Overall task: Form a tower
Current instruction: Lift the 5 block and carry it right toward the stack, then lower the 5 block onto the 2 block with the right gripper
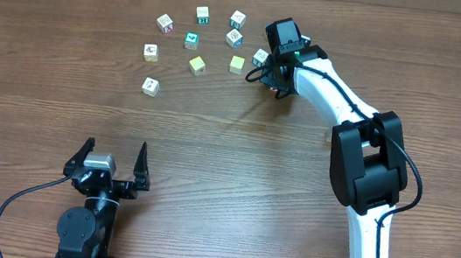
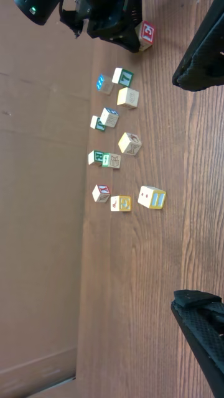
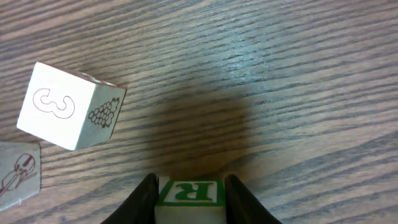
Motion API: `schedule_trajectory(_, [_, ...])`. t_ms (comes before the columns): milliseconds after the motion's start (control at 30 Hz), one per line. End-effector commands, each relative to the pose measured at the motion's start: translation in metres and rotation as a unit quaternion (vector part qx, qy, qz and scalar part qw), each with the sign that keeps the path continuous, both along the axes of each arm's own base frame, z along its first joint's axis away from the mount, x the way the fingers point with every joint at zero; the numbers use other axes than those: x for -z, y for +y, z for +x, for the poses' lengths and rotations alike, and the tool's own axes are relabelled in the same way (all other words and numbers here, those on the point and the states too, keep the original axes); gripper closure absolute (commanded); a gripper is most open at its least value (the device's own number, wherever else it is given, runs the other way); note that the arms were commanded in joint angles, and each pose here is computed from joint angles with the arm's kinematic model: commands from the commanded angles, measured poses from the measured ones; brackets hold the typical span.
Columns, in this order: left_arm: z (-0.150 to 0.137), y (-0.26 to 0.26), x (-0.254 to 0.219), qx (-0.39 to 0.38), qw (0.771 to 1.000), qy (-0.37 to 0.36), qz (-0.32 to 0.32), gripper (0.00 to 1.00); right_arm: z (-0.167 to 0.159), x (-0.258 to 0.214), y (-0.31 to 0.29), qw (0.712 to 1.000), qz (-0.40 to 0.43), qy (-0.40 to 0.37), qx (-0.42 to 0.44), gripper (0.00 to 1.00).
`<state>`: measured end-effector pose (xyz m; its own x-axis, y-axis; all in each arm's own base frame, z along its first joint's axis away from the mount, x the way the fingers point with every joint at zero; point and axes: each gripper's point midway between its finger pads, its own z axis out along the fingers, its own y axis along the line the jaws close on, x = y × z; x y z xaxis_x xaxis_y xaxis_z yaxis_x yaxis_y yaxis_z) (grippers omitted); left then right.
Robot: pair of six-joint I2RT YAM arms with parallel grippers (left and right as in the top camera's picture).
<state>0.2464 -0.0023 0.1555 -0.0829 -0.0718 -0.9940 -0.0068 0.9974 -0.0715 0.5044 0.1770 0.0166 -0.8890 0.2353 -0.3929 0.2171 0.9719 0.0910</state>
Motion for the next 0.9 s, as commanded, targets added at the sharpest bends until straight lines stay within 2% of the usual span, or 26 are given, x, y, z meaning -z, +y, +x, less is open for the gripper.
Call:
schedule_trajectory(0, [0.0, -0.001, -0.001, 0.003, 1.0, -0.004, 0.005, 0.0, 0.0, 0.002, -0.001, 1.0, -0.007, 0.0, 0.0, 0.73])
schedule_trajectory(200, [0.0, -0.001, -0.001, 0.003, 1.0, -0.004, 0.005, 0.0, 0.0, -0.032, -0.001, 1.0, -0.014, -0.009, -0.024, 0.74])
schedule_trajectory(367, [0.0, -0.001, -0.001, 0.003, 1.0, -0.004, 0.005, 0.0, -0.009, -0.092, -0.014, 0.998, -0.019, -0.032, -0.043, 0.79])
schedule_trajectory(667, [0.0, -0.001, -0.001, 0.003, 1.0, -0.004, 0.005, 0.0, -0.061, -0.226, -0.074, 0.995, -0.011, -0.088, -0.055, 0.82])
schedule_trajectory(767, [0.0, -0.001, -0.001, 0.003, 1.0, -0.004, 0.005, 0.0, -0.078, -0.244, -0.087, 0.992, 0.002, -0.087, -0.087, 0.82])
schedule_trajectory(867, [0.0, -0.001, -0.001, 0.003, 1.0, -0.004, 0.005, 0.0, -0.094, -0.239, -0.111, 0.996, 0.008, -0.052, -0.069, 0.81])
